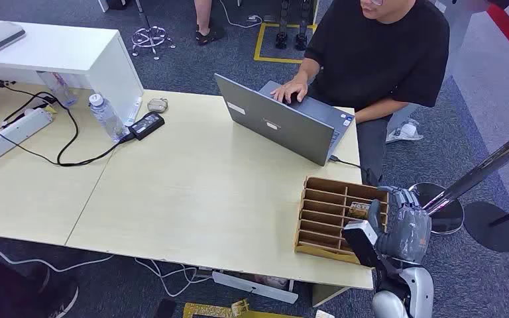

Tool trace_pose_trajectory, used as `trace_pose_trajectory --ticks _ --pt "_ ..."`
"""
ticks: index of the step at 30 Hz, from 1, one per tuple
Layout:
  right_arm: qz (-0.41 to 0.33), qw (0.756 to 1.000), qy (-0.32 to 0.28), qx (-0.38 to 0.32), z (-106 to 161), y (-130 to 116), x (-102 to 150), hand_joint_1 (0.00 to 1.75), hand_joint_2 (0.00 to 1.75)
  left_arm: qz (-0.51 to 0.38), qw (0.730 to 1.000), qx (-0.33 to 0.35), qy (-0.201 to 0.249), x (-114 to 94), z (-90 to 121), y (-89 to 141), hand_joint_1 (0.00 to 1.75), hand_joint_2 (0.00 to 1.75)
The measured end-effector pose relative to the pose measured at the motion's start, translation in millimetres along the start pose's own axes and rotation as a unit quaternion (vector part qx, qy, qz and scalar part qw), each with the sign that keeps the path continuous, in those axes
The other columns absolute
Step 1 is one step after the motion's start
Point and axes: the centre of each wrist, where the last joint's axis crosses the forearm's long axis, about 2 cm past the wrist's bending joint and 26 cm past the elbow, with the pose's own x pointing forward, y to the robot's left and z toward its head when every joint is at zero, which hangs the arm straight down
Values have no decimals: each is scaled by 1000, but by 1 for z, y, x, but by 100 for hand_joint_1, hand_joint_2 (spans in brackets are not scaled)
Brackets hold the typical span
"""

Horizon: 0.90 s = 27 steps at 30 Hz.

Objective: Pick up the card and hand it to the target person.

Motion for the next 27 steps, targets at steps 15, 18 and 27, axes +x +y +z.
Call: trace_pose_trajectory --ticks 15,18,27 --pt "44 998 40 35 -14 8 -7 60 175 0 1000 0 -2 0 1 -1 0 0" --pt "50 997 40 43 -14 10 -8 60 175 1 1000 0 -4 0 1 -1 0 0" --pt "60 995 44 60 -12 14 -11 68 175 2 1000 -3 -4 0 1 -1 0 0"
